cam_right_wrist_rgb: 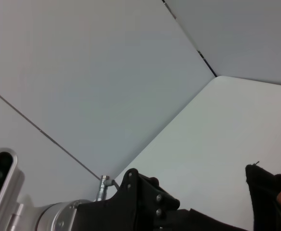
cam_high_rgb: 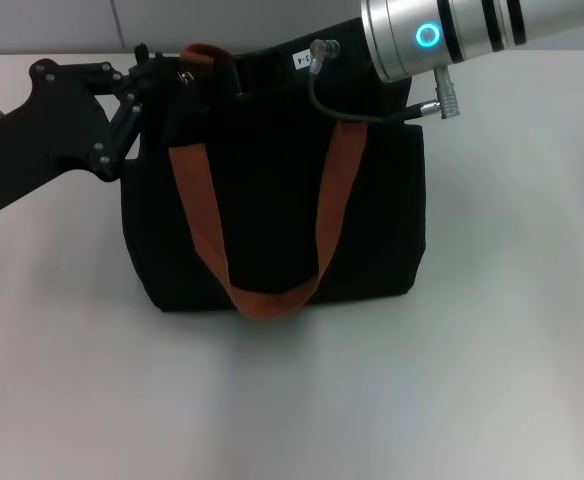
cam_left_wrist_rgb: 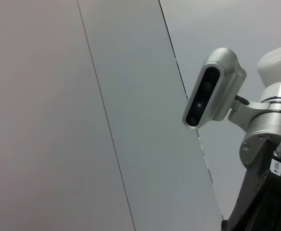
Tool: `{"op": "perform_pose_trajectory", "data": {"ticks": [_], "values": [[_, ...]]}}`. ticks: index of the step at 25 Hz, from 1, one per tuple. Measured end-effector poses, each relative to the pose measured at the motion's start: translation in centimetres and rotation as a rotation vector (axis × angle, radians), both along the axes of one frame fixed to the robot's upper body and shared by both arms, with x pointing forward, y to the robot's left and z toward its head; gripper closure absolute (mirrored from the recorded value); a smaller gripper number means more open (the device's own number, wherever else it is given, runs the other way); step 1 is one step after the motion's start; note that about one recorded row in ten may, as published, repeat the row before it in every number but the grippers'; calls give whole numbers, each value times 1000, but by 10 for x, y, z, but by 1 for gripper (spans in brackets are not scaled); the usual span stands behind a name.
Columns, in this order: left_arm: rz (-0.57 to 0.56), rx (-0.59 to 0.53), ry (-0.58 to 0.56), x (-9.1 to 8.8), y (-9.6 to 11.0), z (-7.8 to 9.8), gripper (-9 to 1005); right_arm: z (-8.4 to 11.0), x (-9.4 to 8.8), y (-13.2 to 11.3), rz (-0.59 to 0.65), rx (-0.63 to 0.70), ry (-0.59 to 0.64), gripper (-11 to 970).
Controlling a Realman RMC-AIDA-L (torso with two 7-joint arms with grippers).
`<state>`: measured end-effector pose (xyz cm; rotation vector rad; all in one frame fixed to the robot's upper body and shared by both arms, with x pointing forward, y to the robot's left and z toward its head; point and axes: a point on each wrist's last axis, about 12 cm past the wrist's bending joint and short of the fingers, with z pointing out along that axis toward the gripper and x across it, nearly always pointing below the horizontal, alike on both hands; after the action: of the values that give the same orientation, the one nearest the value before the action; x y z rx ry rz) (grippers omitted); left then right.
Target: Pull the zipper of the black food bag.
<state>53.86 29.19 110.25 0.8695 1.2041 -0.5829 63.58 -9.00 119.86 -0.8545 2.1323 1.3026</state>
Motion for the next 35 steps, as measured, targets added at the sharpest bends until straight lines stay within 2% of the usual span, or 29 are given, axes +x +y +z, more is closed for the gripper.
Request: {"op": "perform_pose_trajectory", "data": {"ticks": [35], "values": [[16, 10, 7, -7, 8, -3, 951, 8, -3, 1, 46, 1, -7, 883]]}}
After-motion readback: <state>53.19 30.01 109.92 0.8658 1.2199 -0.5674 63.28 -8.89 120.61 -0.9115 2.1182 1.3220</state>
